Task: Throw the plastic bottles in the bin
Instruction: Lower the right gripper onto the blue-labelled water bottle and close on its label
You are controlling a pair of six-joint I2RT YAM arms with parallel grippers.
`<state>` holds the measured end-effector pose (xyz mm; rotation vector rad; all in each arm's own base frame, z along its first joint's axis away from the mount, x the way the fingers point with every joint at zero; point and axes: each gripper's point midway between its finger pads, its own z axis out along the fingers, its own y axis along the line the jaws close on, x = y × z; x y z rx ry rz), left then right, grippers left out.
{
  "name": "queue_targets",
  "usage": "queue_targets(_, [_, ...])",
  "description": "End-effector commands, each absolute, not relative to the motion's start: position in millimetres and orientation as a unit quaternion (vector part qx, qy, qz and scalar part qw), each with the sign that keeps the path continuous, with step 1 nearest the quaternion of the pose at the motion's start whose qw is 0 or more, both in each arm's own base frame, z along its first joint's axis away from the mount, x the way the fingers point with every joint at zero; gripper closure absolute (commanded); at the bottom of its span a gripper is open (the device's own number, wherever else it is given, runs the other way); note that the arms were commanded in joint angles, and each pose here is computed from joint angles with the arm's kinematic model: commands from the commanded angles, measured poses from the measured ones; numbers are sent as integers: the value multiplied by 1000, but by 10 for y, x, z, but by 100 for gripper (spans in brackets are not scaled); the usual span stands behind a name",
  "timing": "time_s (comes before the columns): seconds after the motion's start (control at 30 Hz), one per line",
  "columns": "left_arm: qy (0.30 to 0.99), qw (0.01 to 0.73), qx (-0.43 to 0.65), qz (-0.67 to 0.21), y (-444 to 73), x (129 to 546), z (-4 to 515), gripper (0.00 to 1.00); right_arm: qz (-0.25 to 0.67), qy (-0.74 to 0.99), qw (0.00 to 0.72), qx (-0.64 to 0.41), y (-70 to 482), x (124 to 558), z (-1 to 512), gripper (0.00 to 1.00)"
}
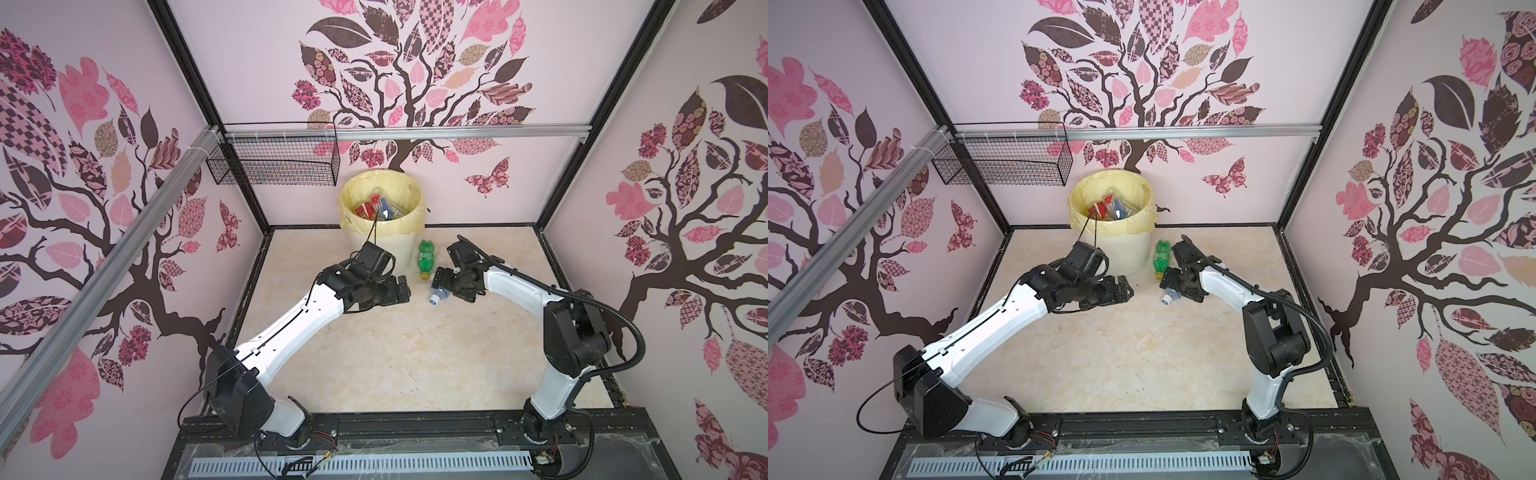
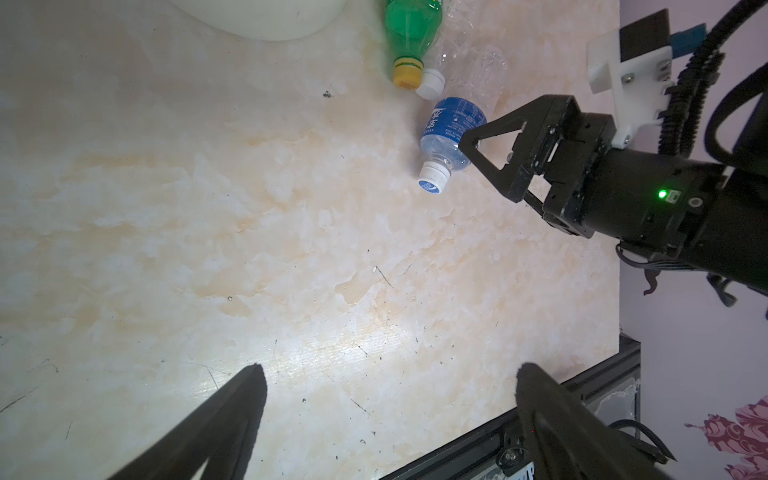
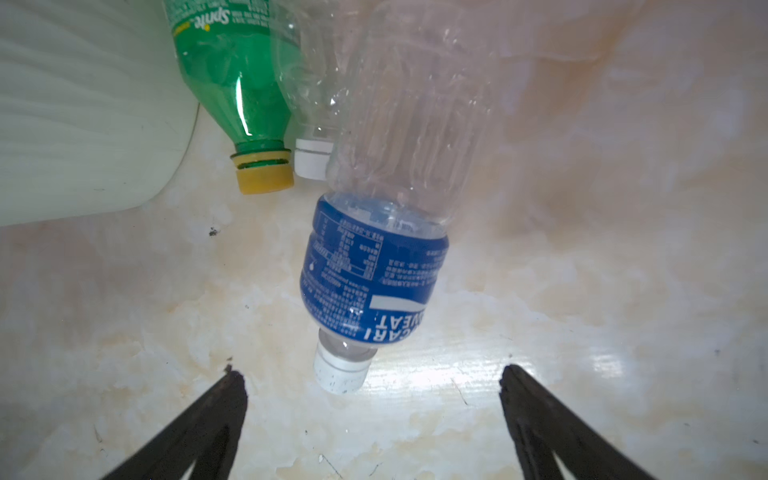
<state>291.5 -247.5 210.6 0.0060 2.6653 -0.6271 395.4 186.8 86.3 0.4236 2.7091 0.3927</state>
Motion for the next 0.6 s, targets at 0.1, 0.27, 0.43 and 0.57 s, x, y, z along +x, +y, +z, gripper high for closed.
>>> queue_targets(0.1, [955, 214, 44, -199, -2442, 2932, 2123, 3, 107, 968, 183, 131, 1860, 4163, 736, 6])
queue_targets(0.27, [957, 217, 57, -185, -2387, 2915, 2095, 3, 99, 972, 175, 119, 1893, 4244, 612, 14])
queue_targets(0.43, [957, 217, 61, -184, -2360, 2880, 2071, 3, 96, 977, 164, 98, 1931, 4274, 513, 23])
queue_targets(0.57, [958, 212, 57, -184, -2352, 2860, 2038, 3, 75, 982, 147, 90, 1857, 4179, 382, 26])
